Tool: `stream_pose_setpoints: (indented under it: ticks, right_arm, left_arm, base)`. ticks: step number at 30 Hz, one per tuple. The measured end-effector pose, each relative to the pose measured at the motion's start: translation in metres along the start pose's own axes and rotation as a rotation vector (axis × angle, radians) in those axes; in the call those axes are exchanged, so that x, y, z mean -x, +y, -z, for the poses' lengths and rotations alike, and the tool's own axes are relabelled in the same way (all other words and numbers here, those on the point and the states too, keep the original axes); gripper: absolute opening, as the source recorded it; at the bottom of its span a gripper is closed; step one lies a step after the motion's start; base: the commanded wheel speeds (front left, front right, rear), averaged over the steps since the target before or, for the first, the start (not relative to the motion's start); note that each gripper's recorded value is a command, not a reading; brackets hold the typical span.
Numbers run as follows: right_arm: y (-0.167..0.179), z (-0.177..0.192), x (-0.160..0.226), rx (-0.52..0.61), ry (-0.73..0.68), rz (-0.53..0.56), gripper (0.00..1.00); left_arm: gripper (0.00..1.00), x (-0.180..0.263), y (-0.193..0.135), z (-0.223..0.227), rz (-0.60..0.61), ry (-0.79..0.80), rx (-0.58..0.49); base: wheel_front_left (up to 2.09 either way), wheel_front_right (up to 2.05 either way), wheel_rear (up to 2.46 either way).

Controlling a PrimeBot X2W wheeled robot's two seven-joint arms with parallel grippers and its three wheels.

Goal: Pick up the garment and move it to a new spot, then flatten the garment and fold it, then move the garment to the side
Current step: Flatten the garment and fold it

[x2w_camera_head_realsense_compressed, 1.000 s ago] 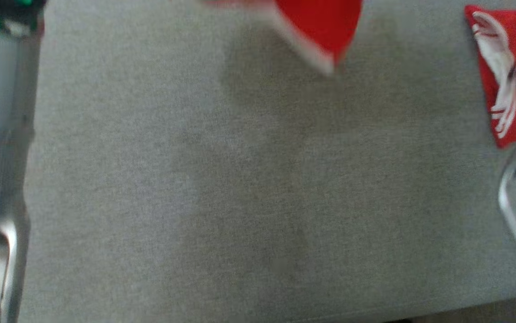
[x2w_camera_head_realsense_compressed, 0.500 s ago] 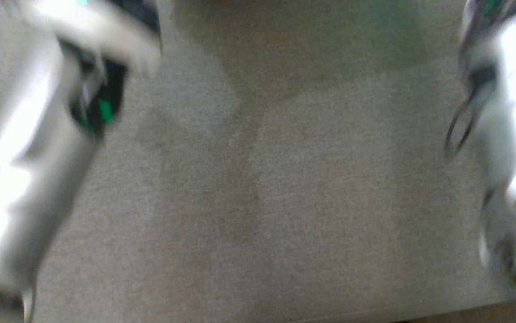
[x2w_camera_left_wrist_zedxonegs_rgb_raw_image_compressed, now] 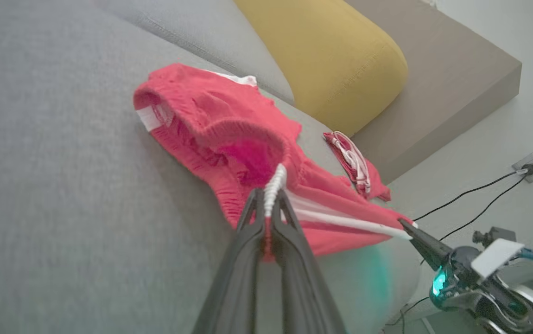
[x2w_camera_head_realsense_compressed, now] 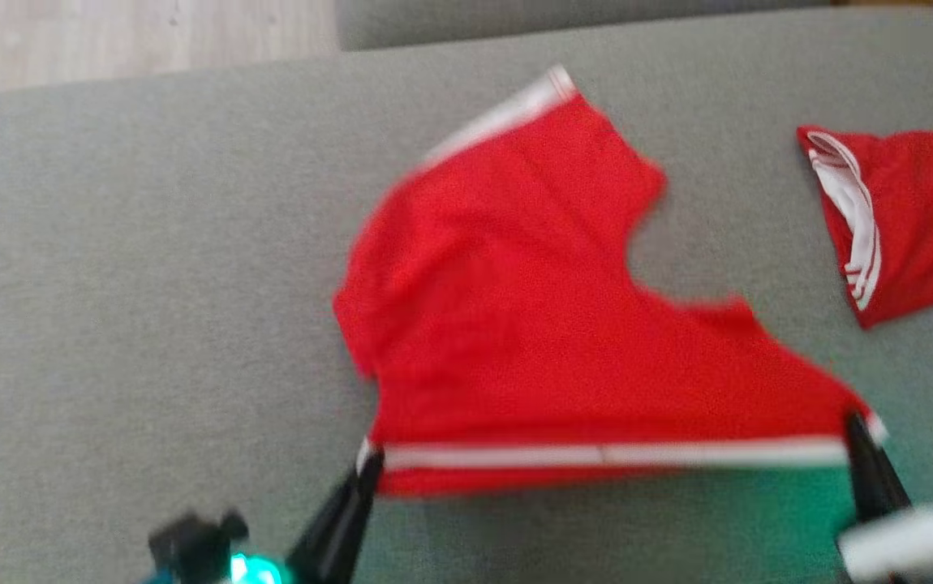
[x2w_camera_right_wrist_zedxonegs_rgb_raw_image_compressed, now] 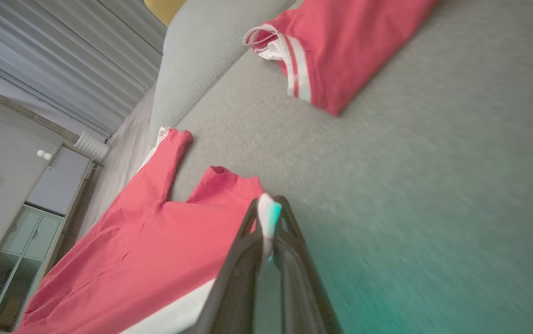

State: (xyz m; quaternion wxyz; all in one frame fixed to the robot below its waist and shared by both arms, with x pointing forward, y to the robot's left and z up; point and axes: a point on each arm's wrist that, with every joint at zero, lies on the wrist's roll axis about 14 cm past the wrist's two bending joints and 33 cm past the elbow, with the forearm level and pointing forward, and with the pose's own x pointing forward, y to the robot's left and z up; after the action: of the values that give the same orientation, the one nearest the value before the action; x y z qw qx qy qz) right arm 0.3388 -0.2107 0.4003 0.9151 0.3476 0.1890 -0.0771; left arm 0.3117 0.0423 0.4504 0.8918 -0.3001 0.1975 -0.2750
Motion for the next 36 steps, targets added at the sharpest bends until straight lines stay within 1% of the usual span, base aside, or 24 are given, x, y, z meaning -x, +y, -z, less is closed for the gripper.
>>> stream_pose_setpoints:
  ticks: [2,4,6,8,10,13,15,19,23,26,27,28,32,33,34,35,36]
  right_arm:
    - [-0.006,0.002,0.032,-0.011,0.020,0.006,0.00]
    - [-0.007,-0.003,0.050,-0.018,0.021,0.004,0.00]
    - [0.001,-0.013,0.052,-0.015,0.012,-0.020,0.00]
    - [0.014,-0.023,0.042,0.010,0.009,-0.057,0.00]
    - [0.031,-0.029,0.022,0.021,0.029,-0.105,0.00]
    - [0.056,-0.041,-0.017,0.064,0.049,-0.160,0.00]
    - [0.073,-0.043,-0.047,0.084,0.084,-0.189,0.00]
    - [0.101,-0.040,-0.107,0.117,0.179,-0.217,0.00]
    - [0.125,-0.026,-0.156,0.136,0.276,-0.218,0.00]
    - [0.141,-0.014,-0.182,0.149,0.325,-0.220,0.00]
    - [0.141,-0.014,-0.182,0.149,0.325,-0.220,0.00]
    - [0.151,-0.006,-0.196,0.166,0.360,-0.223,0.00]
    - [0.166,0.009,-0.215,0.232,0.404,-0.217,0.00]
    - [0.167,0.013,-0.218,0.247,0.416,-0.214,0.35]
    - [0.169,0.018,-0.220,0.266,0.429,-0.212,1.00]
    - [0.169,0.022,-0.222,0.283,0.440,-0.206,1.00]
    - [0.169,0.025,-0.223,0.294,0.450,-0.200,1.00]
  left_arm:
    - [0.00,0.018,-0.010,0.008,-0.021,-0.008,0.063]
    - [0.00,0.030,-0.018,0.011,-0.031,-0.022,0.119]
    - [0.00,0.032,-0.021,0.007,-0.035,-0.045,0.172]
    - [0.00,0.028,-0.018,0.000,-0.033,-0.064,0.188]
    - [0.00,0.020,-0.015,-0.012,-0.021,-0.096,0.255]
    - [0.00,0.002,-0.002,-0.027,-0.019,-0.111,0.274]
    - [0.00,-0.012,0.008,-0.039,-0.024,-0.129,0.284]
    - [0.00,-0.035,0.021,-0.058,-0.022,-0.163,0.339]
    - [0.00,-0.048,0.044,-0.061,-0.078,-0.165,0.364]
    - [0.00,-0.055,0.060,-0.064,-0.123,-0.177,0.359]
    - [0.00,-0.055,0.060,-0.064,-0.123,-0.177,0.359]
    - [0.00,-0.059,0.067,-0.065,-0.146,-0.187,0.365]
    - [0.00,-0.060,0.081,-0.061,-0.195,-0.185,0.370]
    - [0.00,-0.060,0.085,-0.059,-0.210,-0.180,0.368]
    - [0.04,-0.060,0.089,-0.057,-0.224,-0.177,0.362]
    - [0.26,-0.060,0.093,-0.056,-0.243,-0.174,0.363]
    - [0.71,-0.060,0.095,-0.054,-0.253,-0.171,0.365]
  base:
    - [0.00,0.00,0.00]
    - [0.00,0.00,0.00]
    - [0.00,0.00,0.00]
    - [0.00,0.00,0.00]
    - [0.00,0.00,0.00]
    - [0.00,0.00,0.00]
    - [0.00,0.00,0.00]
    - [0.00,0.00,0.00]
    - [0.00,0.00,0.00]
    - [0.00,0.00,0.00]
    - [0.00,0.00,0.00]
    - [0.00,0.00,0.00]
    - [0.00,0.00,0.00]
    - [0.00,0.00,0.00]
    - [0.00,0.00,0.00]
    - [0.00,0.00,0.00]
    - [0.00,0.00,0.00]
